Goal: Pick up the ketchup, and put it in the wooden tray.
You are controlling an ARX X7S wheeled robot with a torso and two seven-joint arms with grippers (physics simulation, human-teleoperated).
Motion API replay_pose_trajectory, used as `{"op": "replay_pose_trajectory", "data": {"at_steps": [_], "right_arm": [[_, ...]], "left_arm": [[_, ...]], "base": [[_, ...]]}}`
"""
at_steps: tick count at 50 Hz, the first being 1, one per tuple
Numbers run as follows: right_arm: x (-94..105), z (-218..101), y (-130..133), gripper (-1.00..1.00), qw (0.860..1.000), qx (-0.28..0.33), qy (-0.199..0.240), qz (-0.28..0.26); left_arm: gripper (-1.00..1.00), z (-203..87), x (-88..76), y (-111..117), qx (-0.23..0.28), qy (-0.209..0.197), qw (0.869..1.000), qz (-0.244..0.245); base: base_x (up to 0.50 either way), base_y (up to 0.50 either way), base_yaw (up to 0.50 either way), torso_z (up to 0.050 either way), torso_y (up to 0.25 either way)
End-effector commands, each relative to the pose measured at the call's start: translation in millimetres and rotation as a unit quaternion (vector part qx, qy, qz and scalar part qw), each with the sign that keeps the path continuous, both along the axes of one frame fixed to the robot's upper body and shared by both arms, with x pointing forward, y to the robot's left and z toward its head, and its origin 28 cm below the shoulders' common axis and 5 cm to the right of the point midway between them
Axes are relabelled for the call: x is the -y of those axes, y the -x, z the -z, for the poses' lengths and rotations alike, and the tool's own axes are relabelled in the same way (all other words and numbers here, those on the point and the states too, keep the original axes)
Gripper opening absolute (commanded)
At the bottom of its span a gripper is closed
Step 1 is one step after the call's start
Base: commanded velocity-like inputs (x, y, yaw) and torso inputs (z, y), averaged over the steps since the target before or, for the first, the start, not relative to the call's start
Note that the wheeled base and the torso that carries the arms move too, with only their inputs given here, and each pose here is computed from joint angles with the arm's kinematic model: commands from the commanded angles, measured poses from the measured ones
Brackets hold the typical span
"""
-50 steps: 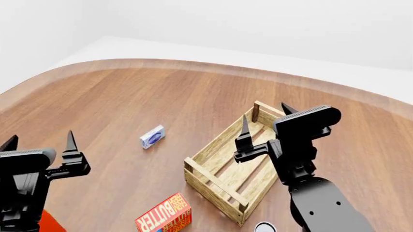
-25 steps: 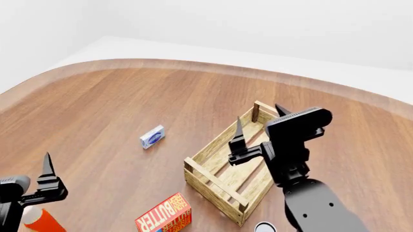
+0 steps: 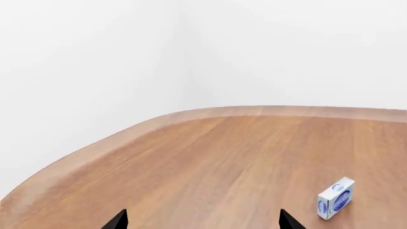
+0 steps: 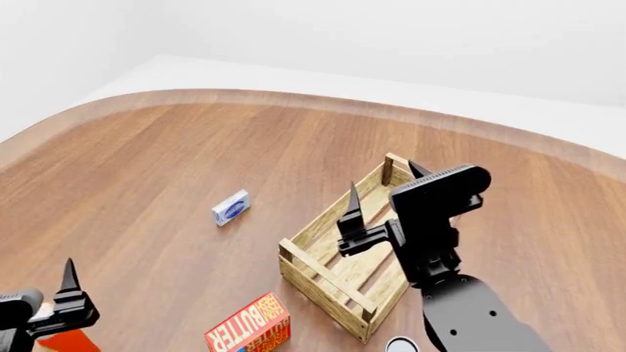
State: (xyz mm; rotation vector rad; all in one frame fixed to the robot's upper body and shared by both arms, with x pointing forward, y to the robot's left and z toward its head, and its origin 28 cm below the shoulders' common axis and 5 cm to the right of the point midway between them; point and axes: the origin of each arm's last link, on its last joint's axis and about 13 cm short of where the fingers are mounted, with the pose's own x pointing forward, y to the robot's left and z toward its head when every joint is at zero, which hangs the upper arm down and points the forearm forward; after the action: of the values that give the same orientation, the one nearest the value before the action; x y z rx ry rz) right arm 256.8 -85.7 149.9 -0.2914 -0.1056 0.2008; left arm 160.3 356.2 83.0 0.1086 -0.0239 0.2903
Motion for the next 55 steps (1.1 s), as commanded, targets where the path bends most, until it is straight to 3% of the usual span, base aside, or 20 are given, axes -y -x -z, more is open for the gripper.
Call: {"op": "replay_pose_trajectory", "data": {"at_steps": [1,41,55], "right_arm": [[-3.2,-0.7,0.7,1.0,1.0,-0.002,0.004,0.0],[-10.2,-1.8,1.6,1.0,1.0,-0.009,0.017,-0.001],[-11.8,-2.1,1.8,1.0,1.0,-0.01,0.019,-0.001]], "left_arm": [[1.0,10.2,-1.5,3.2,-0.015,0.009,1.0,-0.002],[1.0,33.0,-7.5,9.0,-0.048,0.034,0.998,-0.023],[1.0,38.7,-9.3,10.6,-0.082,0.057,0.995,-0.029]], "base": [[0.0,0.0,0.0,0.0,0.0],[0.0,0.0,0.0,0.0,0.0],[0.0,0.0,0.0,0.0,0.0]]}}
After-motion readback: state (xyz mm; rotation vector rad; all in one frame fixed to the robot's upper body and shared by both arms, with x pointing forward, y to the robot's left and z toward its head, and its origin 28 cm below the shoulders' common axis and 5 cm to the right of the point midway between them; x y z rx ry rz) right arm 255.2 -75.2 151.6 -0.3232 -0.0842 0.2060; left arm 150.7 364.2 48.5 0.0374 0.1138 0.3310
